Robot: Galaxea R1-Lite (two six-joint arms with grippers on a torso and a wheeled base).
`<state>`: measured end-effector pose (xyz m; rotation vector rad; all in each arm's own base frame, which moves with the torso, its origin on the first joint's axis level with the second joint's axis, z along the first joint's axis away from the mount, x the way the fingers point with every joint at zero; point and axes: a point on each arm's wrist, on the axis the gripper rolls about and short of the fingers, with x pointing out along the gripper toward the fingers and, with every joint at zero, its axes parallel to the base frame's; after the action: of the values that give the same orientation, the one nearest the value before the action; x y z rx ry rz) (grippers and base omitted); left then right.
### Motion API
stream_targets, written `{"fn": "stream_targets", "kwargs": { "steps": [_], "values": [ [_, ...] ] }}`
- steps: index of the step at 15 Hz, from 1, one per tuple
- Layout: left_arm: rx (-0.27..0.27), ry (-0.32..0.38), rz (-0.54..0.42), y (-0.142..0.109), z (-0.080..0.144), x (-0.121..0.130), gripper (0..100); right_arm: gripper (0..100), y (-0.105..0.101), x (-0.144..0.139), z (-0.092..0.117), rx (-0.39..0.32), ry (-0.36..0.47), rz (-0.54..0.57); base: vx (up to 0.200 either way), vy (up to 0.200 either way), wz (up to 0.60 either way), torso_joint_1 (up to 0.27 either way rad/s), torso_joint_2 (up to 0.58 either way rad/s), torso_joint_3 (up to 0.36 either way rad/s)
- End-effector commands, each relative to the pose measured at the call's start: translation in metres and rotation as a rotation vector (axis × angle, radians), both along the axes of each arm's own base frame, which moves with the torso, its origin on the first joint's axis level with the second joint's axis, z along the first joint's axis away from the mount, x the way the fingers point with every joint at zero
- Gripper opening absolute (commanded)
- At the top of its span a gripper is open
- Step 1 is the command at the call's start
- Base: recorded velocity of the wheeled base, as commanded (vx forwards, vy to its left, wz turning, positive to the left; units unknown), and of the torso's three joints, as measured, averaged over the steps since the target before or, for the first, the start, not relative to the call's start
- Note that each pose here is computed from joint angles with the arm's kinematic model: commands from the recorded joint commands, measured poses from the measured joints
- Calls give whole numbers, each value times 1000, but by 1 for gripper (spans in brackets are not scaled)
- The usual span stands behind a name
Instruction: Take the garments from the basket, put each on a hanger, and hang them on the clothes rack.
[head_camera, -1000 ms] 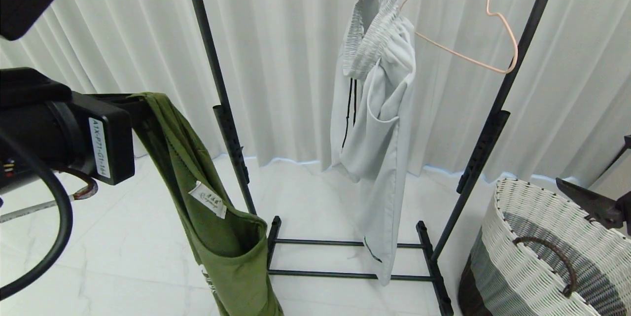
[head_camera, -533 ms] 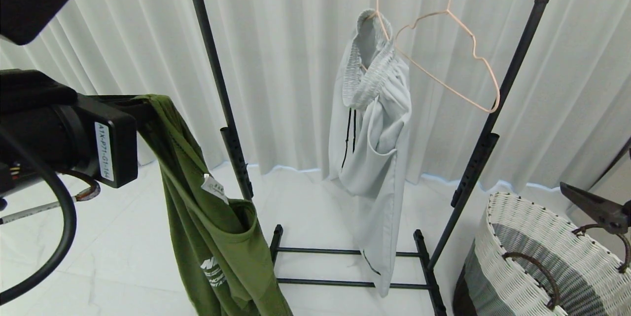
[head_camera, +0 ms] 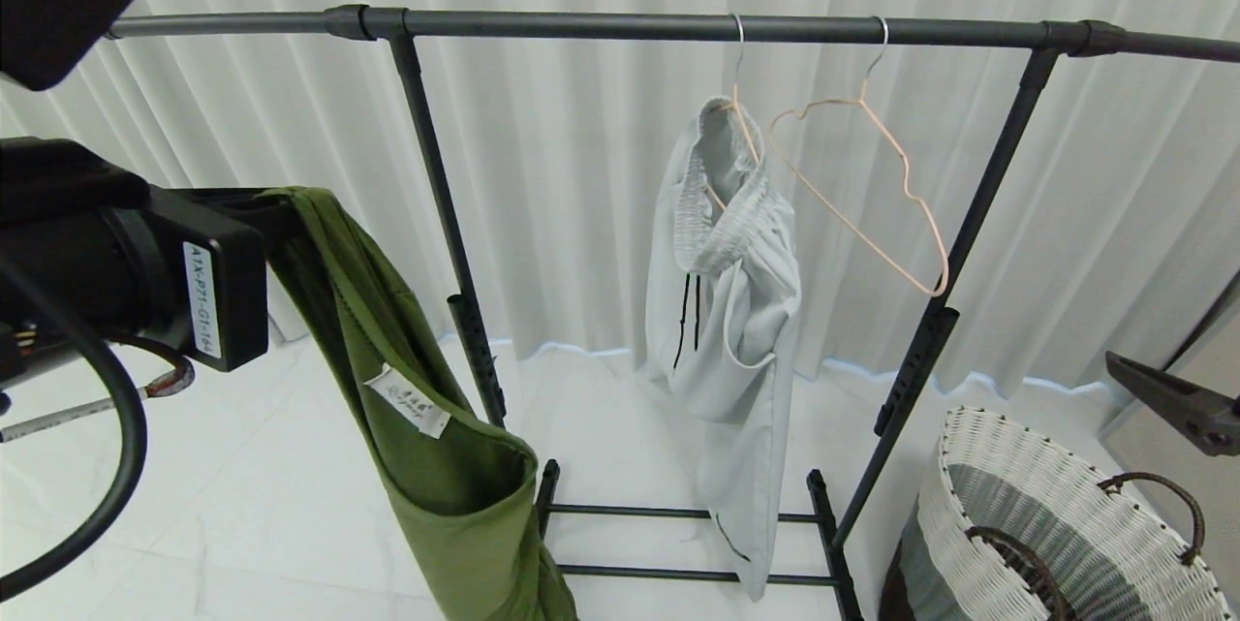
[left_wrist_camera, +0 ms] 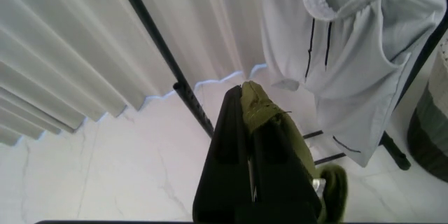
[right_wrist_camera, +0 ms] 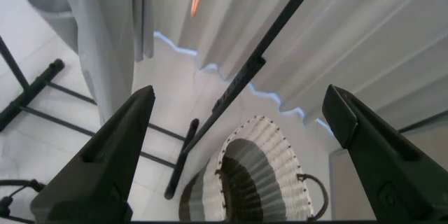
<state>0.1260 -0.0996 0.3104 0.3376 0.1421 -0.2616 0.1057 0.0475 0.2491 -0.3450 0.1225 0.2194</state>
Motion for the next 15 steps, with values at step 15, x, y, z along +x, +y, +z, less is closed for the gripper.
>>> {"fn": "stream_targets", "kwargs": {
  "steps": [15],
  "values": [
    [12,14,2,0,-6,0,0,100,9,18,17,74,22,145,0,0,0,121,-261,-142]
  ]
}}
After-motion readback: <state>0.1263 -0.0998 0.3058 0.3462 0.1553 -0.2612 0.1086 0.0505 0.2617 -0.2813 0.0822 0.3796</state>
